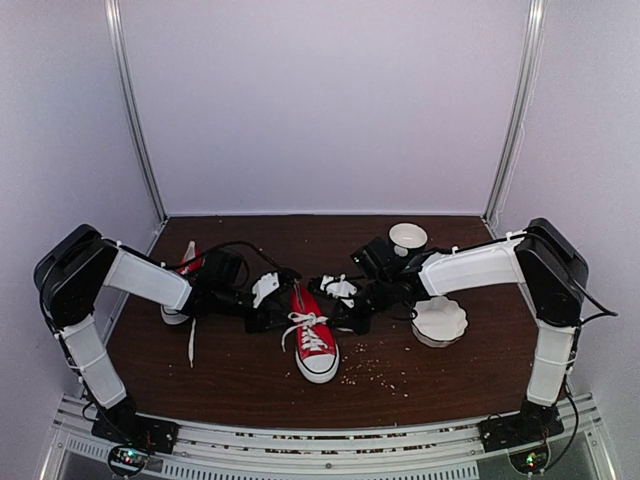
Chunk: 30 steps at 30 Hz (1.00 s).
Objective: Tie the shoes
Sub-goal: Pull the loops with the shoelace from the shoe.
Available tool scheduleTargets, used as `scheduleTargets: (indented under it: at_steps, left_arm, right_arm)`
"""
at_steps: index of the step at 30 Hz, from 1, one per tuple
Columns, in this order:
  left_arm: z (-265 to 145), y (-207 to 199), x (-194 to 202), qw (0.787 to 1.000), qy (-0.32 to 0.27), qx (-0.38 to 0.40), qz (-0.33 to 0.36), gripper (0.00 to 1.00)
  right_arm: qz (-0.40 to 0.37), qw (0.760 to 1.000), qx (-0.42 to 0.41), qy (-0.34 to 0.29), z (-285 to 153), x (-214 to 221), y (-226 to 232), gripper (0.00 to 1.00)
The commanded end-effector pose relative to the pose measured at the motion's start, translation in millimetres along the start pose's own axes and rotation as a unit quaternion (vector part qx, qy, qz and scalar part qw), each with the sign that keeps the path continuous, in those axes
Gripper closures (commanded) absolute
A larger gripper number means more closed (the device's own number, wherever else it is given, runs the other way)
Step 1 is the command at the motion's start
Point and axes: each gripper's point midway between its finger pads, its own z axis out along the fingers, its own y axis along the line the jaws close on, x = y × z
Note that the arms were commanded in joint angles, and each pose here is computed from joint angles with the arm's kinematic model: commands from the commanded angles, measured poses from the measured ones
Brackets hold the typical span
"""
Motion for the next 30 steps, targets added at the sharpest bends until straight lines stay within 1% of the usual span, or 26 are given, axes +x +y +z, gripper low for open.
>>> scheduleTargets:
  at_steps: [1,4,8,9,10,11,13,14,15,17,20,24,27,30]
  left_arm:
    - [1.9,12.1,-9.8,1.0,-0.012,-0.017,0.005,0.69]
    - [1.6,11.3,-15.1,1.0,-0.028,-0.014,0.004,0.79]
    - [-0.4,6.9,-22.7,0.999,-0.052,-0.006,0.002,0.94]
    - [-1.2,6.3,-23.5,0.998,-0.055,-0.006,0.003,0.97]
    - [-1.7,5.6,-23.8,0.998,-0.057,-0.006,0.004,0.97]
    - [-2.4,5.2,-23.7,0.998,-0.058,-0.007,0.006,0.94]
    - [-3.0,4.1,-19.4,0.999,-0.05,-0.009,0.014,0.75]
    - [-5.2,5.0,-17.7,0.999,-0.044,-0.016,0.025,0.68]
    - [-7.3,5.2,-16.0,0.998,-0.037,-0.022,0.039,0.63]
    - [-13.3,5.0,-15.2,0.996,-0.03,-0.034,0.08,0.56]
    - [-18.2,11.9,-22.5,0.989,-0.027,-0.058,0.136,0.53]
    - [-11.9,17.2,-29.7,0.979,0.003,-0.056,0.197,0.55]
    - [-6.7,8.0,-17.8,0.976,0.031,-0.021,0.212,0.54]
    - [-4.1,4.0,-9.5,0.975,0.041,-0.01,0.22,0.51]
  right_arm:
    - [-0.01,1.0,0.008,-0.009,-11.6,-10.5,2.6,1.0]
    - [-0.01,1.0,0.005,-0.008,-10.4,-10.0,5.1,1.0]
    - [-0.01,1.0,0.001,-0.006,-9.7,-10.7,8.6,1.0]
    - [-0.01,1.0,0.001,-0.006,-9.6,-10.5,9.1,1.0]
    - [-0.011,1.0,0.0,-0.005,-9.4,-10.4,10.0,1.0]
    - [-0.011,1.0,-0.001,-0.005,-9.1,-10.6,10.8,1.0]
    - [-0.012,1.0,-0.002,-0.003,-8.3,-9.6,11.2,1.0]
    - [-0.012,1.0,-0.002,-0.004,-8.7,-10.5,11.3,1.0]
    - [-0.012,1.0,-0.002,-0.003,-8.8,-9.9,11.2,1.0]
    - [-0.014,1.0,-0.003,-0.003,-8.8,-9.9,11.4,1.0]
    - [-0.015,1.0,-0.004,-0.002,-8.3,-9.9,11.8,1.0]
    - [-0.016,1.0,-0.007,-0.002,-7.0,-10.4,12.1,1.0]
    - [-0.016,1.0,-0.008,-0.002,-6.6,-10.3,11.8,1.0]
    - [-0.017,1.0,-0.009,0.0,-6.5,-9.3,12.5,1.0]
